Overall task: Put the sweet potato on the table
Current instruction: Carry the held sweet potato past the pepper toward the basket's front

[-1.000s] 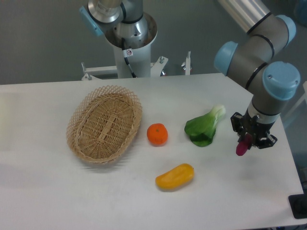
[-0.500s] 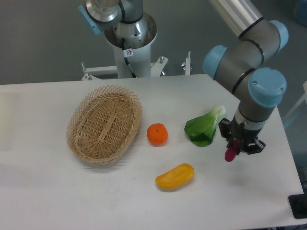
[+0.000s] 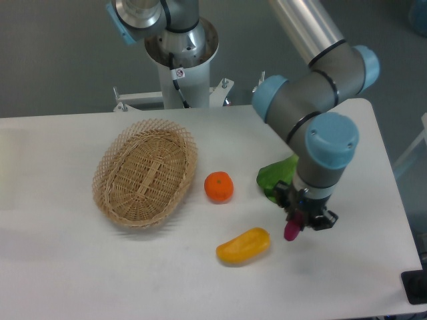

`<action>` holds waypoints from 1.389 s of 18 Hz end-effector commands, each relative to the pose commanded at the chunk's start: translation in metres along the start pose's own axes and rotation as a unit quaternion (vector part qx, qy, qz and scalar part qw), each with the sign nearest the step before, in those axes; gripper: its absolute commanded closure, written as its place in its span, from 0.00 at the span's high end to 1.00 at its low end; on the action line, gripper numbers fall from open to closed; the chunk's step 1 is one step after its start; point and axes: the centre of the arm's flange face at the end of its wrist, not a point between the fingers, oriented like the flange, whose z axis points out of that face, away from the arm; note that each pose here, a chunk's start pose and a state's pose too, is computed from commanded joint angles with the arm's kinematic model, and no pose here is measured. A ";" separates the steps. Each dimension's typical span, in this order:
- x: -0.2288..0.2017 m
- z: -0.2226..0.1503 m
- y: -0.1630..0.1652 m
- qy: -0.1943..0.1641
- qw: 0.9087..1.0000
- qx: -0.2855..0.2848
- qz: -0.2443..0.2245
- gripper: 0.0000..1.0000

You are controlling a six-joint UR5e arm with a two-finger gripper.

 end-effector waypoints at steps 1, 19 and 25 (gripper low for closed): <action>0.006 0.000 -0.009 0.001 1.000 0.000 -0.001 0.21; 0.131 0.040 -0.161 0.032 0.998 0.054 0.026 0.21; 0.181 0.070 -0.181 0.053 0.996 0.040 0.063 0.21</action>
